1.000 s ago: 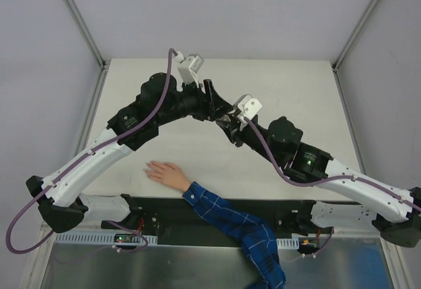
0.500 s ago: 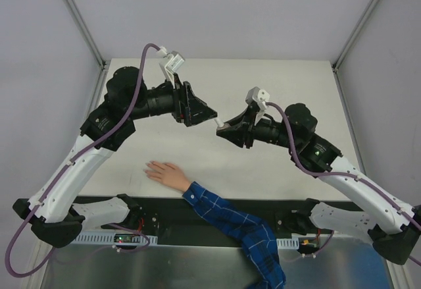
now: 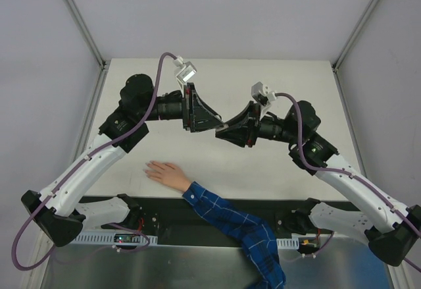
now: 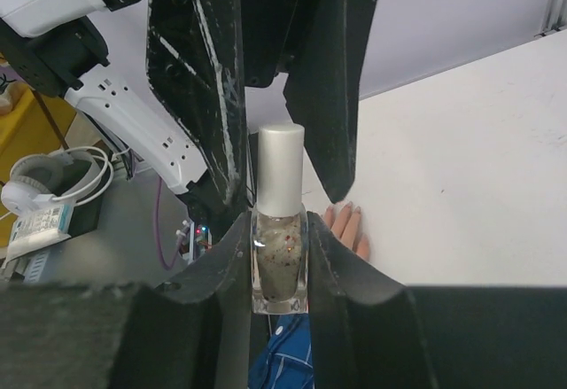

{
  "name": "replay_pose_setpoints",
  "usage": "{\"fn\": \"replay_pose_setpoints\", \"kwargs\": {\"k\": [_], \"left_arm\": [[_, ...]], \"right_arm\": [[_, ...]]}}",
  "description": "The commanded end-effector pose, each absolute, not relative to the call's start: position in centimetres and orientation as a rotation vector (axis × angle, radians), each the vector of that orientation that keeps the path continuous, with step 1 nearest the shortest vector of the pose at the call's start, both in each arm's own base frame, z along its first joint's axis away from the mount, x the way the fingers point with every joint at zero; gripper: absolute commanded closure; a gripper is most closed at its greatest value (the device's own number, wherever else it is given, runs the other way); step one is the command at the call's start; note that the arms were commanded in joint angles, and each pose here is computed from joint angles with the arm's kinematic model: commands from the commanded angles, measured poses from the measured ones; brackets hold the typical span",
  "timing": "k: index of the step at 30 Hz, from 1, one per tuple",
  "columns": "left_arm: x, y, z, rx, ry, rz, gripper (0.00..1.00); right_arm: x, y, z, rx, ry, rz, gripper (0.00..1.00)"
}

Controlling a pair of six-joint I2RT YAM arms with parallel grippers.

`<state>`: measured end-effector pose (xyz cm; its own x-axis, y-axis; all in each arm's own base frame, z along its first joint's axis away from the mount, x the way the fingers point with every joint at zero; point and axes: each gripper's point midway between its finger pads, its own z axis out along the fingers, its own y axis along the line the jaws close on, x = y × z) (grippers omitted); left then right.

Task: Paint the nails

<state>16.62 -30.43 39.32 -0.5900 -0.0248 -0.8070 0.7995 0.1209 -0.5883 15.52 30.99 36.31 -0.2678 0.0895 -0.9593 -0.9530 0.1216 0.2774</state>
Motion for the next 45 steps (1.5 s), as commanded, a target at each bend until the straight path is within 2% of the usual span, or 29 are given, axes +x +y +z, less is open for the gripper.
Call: {"fn": "replay_pose_setpoints", "kwargs": {"k": [1,4,6,7,9,12,17,21,23,24,27,29,33,36,45], "left_arm": [[16.1,-30.6,42.6,0.800,1.558,-1.591,0.74],[17.3,-30.6,42.4,0.712,1.596,-1.555,1.00],[18.4,-30.7,41.9,0.625,1.643,-1.494,1.00],[19.0,-30.8,41.6,0.588,1.664,-1.449,1.00],[20.8,-30.8,40.2,0.438,1.768,-1.235,1.00],[22.3,-30.7,39.6,0.282,1.824,-1.099,1.00],[22.4,-31.8,39.9,0.292,1.842,-1.130,1.00],[21.1,-32.3,40.4,0.364,1.841,-1.217,0.98],[20.6,-32.2,40.9,0.405,1.819,-1.245,0.77],[20.1,-32.2,41.0,0.444,1.810,-1.284,0.44],[18.7,-31.7,42.3,0.524,1.729,-1.384,0.27],[17.5,-31.1,43.4,0.574,1.635,-1.472,0.23],[16.6,-30.4,43.5,0.599,1.541,-1.551,0.21],[16.5,-30.7,43.4,0.611,1.550,-1.587,0.24],[16.9,-31.9,42.8,0.644,1.536,-1.721,0.52]], "right_arm": [[15.5,30.8,38.8,-0.880,1.309,1.354,1.00],[17.2,30.6,38.0,-0.831,1.369,1.231,1.00],[17.3,30.6,36.9,-0.816,1.437,1.082,1.00],[20.6,29.0,36.7,-0.642,1.497,0.852,1.00],[22.5,26.5,36.8,-0.451,1.515,0.463,1.00],[22.1,26.0,37.9,-0.390,1.466,0.249,1.00],[20.6,29.1,37.8,-0.589,1.417,0.415,1.00],[19.6,30.3,36.5,-0.715,1.434,0.688,1.00],[19.7,30.0,36.2,-0.738,1.443,0.746,1.00],[18.2,30.8,36.3,-0.799,1.433,0.863,1.00],[16.9,30.9,36.6,-0.856,1.433,1.028,1.00],[16.9,30.4,37.1,-0.859,1.417,1.088,1.00],[15.4,30.1,37.8,-0.903,1.372,1.253,1.00],[15.5,29.6,38.6,-0.866,1.346,1.342,1.00],[15.8,29.6,39.6,-0.838,1.312,1.415,1.00]]}}
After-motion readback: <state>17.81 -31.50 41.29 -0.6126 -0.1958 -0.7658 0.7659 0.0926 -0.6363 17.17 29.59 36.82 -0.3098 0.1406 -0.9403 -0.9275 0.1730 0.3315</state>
